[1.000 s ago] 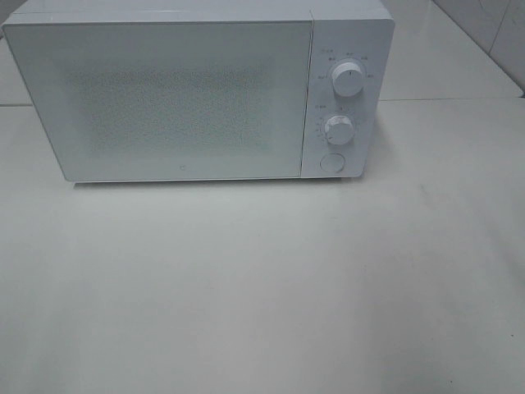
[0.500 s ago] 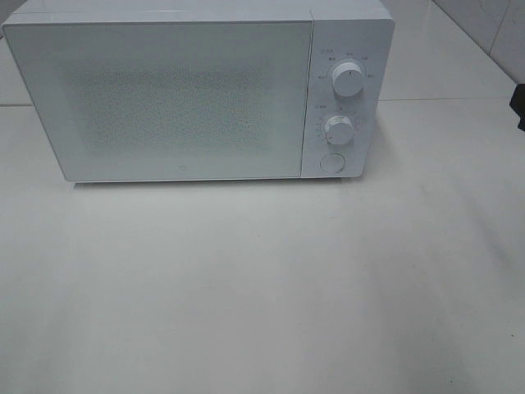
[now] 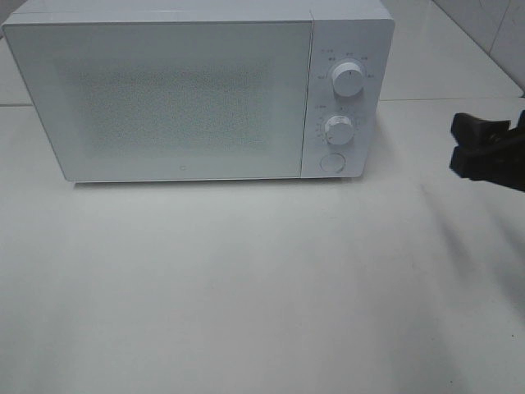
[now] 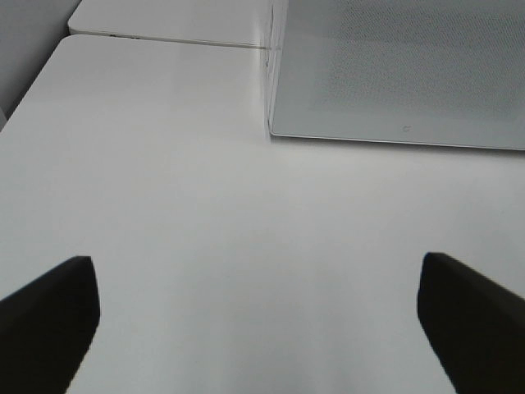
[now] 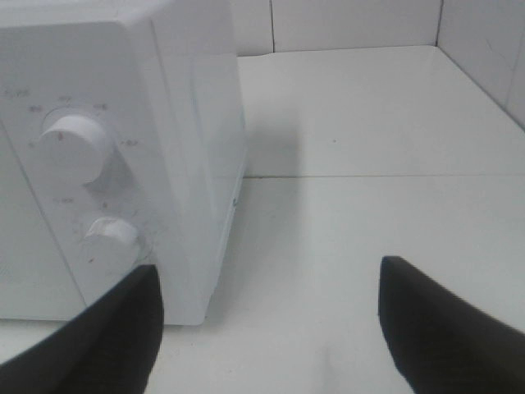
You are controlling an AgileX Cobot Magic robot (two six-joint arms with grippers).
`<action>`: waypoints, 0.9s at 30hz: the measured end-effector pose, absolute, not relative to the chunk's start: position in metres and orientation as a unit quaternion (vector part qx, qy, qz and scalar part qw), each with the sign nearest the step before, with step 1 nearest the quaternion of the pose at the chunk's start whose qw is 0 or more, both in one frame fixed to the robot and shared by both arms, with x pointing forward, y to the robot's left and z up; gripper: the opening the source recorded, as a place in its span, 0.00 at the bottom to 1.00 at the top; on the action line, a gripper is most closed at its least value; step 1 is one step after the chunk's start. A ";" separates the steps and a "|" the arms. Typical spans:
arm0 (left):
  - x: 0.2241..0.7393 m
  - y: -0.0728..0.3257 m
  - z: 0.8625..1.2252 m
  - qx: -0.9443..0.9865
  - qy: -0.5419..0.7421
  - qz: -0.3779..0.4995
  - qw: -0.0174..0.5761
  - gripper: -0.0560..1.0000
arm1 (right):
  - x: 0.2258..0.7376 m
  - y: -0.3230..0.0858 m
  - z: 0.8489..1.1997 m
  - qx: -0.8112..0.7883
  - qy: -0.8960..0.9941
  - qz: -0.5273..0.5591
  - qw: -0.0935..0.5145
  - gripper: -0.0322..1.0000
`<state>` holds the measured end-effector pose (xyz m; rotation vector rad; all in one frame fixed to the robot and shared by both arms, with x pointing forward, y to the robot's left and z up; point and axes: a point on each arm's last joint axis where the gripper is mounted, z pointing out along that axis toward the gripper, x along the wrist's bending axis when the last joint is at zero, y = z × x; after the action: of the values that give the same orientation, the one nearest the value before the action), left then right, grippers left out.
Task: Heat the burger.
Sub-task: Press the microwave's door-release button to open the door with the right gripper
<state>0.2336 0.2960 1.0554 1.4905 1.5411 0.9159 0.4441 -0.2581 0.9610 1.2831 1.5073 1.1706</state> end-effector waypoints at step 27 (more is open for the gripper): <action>0.234 0.296 1.055 0.588 0.608 0.361 0.394 0.97 | 0.430 -0.163 0.914 0.504 0.619 0.437 0.414 0.72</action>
<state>0.2336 0.2960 1.0554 1.4905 1.5411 0.9159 0.4298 -0.1633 0.9142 1.2674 1.5568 1.0994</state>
